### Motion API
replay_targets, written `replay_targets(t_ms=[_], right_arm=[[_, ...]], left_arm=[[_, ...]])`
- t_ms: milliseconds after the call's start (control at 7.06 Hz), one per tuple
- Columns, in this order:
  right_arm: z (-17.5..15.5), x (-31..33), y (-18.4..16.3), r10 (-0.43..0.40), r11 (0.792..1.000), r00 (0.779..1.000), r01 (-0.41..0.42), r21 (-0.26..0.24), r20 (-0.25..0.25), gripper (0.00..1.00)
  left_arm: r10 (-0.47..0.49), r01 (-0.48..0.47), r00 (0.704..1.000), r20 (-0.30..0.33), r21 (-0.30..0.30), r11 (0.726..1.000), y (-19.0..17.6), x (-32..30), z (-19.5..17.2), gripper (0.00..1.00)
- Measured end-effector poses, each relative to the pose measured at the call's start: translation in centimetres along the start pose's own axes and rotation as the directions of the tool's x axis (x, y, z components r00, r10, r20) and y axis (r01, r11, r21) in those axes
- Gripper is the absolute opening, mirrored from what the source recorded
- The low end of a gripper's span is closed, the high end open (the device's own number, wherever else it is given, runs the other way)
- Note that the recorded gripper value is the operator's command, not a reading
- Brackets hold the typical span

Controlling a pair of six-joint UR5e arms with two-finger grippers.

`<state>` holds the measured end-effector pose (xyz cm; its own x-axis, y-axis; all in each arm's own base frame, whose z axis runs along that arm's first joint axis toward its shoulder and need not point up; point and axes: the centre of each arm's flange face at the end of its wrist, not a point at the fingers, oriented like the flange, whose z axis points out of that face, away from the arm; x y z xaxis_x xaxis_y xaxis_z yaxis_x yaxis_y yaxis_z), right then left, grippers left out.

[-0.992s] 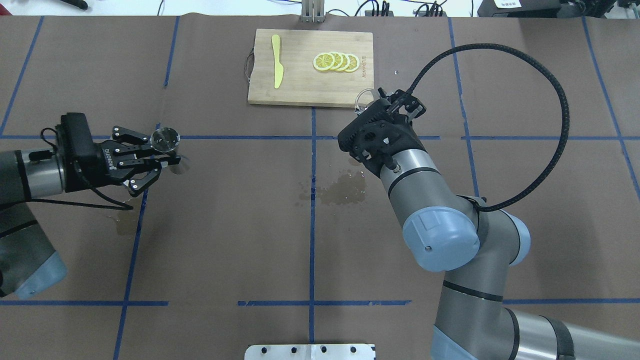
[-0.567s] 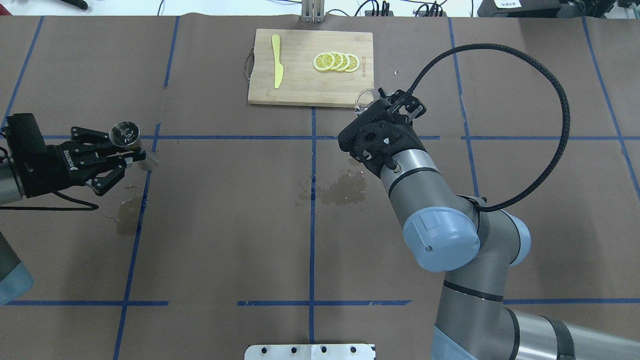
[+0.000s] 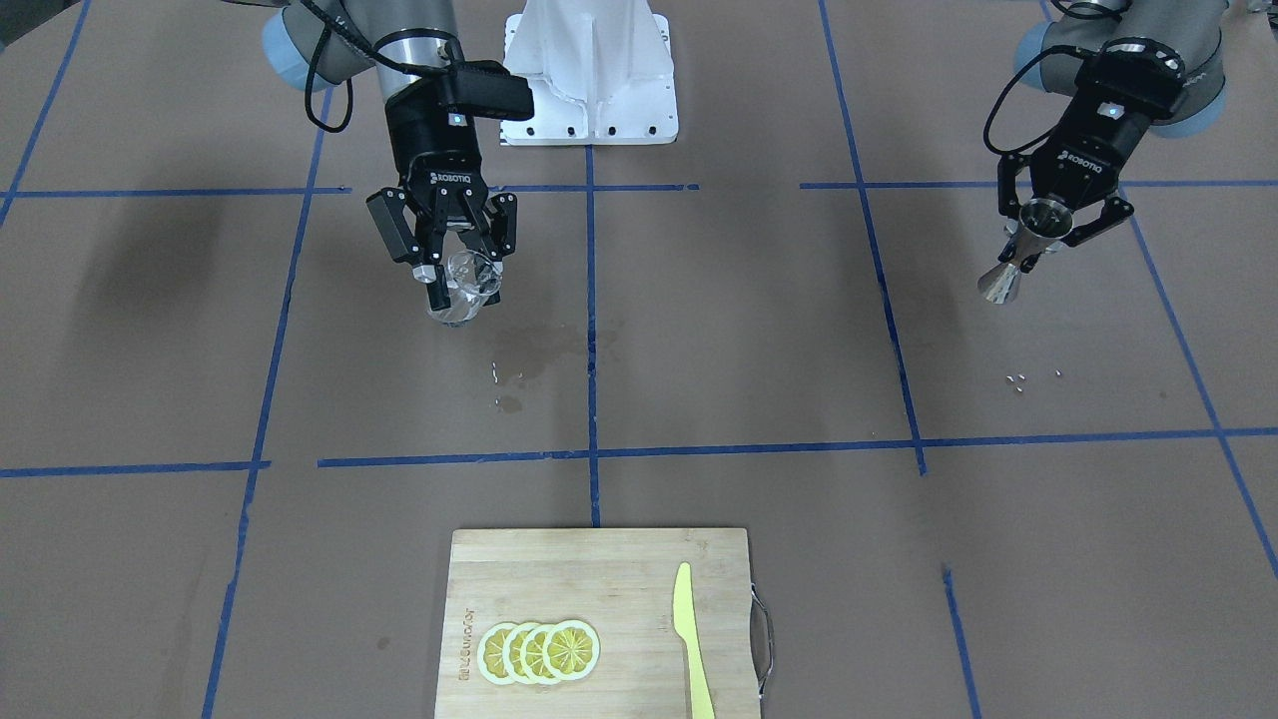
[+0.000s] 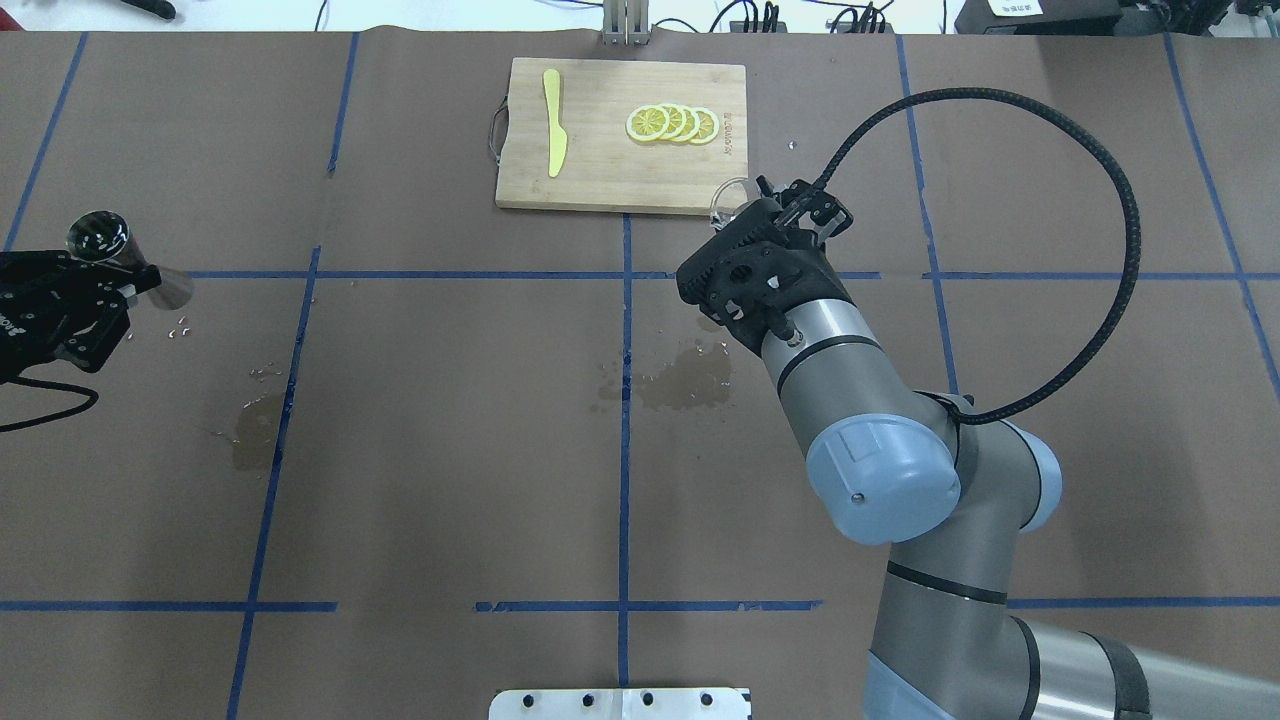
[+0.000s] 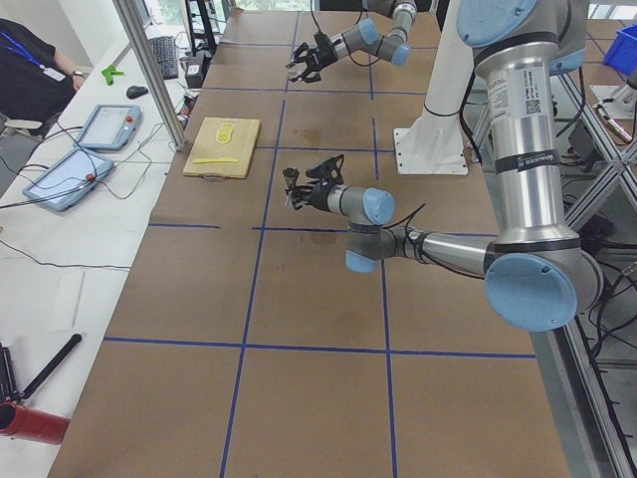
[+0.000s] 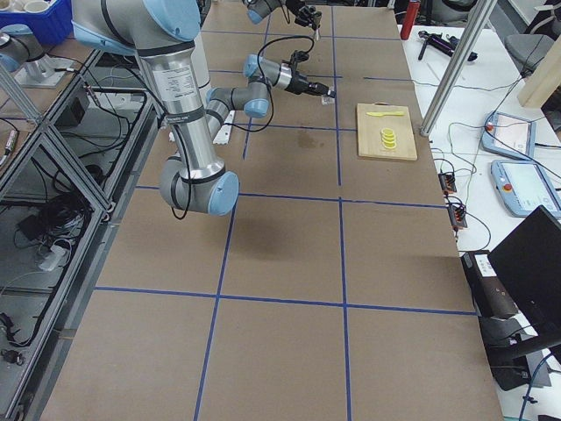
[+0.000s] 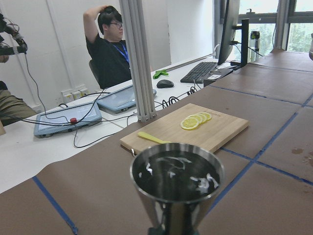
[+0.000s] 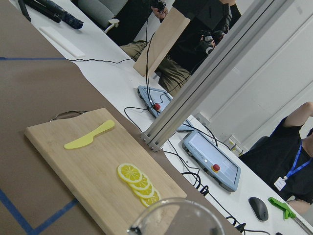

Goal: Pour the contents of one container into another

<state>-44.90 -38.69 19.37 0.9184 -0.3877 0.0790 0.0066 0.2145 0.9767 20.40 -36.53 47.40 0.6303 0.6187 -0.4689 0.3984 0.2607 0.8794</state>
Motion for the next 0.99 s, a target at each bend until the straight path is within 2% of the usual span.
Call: replay_targets(t_ms=[567,992], right_arm=[[0.0,0.0,0.0,-0.001,1.000,1.000,0.001,0.000,-0.001,0.00],[0.0,0.1,0.0,0.001,1.000,1.000,-0.001,0.001,-0.002,0.00]], left_arm=[[-0.065,0.065,0.998,0.026,-0.016,0.998,3.2,2.6,-0.7,0.00],[-0.112,0.114,0.989,0.094,-0.010,0.993,6.2,5.4,-1.1,0.00]])
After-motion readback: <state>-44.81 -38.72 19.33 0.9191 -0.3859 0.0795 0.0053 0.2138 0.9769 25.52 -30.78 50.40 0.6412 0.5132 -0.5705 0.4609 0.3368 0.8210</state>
